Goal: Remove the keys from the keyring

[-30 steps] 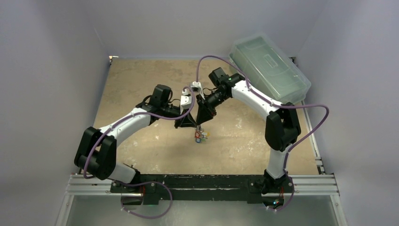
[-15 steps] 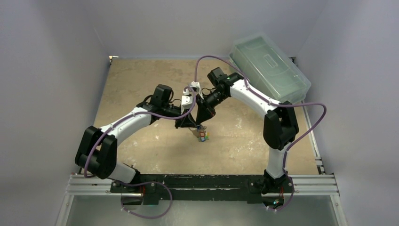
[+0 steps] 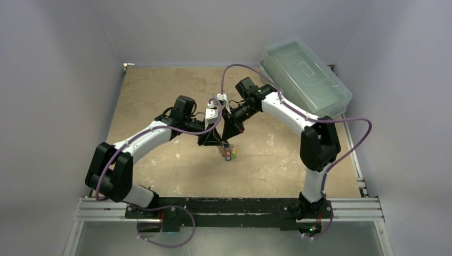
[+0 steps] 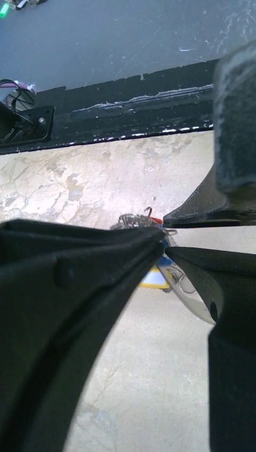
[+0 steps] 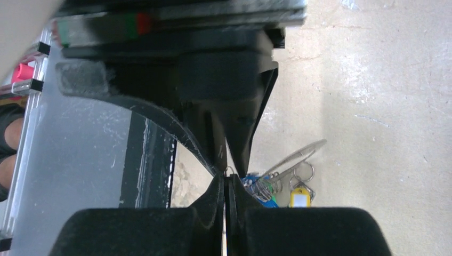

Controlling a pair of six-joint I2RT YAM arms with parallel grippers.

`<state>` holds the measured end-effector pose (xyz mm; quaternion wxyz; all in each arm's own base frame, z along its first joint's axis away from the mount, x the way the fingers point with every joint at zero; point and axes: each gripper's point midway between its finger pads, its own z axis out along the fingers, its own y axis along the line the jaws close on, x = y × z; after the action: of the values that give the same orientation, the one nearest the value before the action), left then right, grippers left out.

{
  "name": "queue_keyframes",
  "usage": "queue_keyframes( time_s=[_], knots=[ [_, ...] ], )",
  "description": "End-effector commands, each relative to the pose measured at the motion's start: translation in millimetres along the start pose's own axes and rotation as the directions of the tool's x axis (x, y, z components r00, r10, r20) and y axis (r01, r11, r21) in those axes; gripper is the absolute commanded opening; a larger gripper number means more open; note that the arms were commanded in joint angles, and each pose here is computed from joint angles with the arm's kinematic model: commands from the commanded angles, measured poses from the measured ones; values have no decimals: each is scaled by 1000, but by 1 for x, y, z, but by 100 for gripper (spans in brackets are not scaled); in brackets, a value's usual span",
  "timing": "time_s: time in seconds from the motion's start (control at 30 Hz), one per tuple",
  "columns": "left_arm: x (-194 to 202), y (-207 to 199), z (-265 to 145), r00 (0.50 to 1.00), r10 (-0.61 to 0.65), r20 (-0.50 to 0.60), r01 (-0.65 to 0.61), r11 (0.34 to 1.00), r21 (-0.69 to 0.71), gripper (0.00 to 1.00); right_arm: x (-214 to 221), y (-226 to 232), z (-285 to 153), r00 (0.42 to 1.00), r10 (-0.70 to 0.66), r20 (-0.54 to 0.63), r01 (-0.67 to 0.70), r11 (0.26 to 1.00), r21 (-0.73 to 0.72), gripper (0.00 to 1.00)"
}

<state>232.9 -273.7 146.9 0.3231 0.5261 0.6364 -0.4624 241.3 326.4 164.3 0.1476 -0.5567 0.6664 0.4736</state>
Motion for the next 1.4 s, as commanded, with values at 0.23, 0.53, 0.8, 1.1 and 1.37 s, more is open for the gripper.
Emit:
queue_keyframes(
  time_s=[0.23, 0.53, 0.8, 1.1, 1.37],
  knots=[
    [-29, 20, -49, 992, 22, 122, -10, 995, -98, 35, -33, 5, -18, 964, -151, 218, 141, 988, 62, 0],
    [-31, 8, -41, 984, 18, 175, -7, 998, -65, 34, -45, 11, -15, 921, -163, 353, 155, 987, 51, 0],
    [-19, 2, -32, 990, 33, 139, -27, 999, -40, 34, -43, 15, -10, 902, -137, 410, 141, 990, 21, 0],
    [-6, 1, -24, 993, 32, 110, -30, 999, -19, 26, -43, 15, -11, 899, -110, 425, 119, 993, 3, 0],
    [2, -1, -20, 995, 47, 91, -46, 999, -6, 0, -43, 11, -14, 894, -104, 435, 110, 994, 11, 0]
  ],
)
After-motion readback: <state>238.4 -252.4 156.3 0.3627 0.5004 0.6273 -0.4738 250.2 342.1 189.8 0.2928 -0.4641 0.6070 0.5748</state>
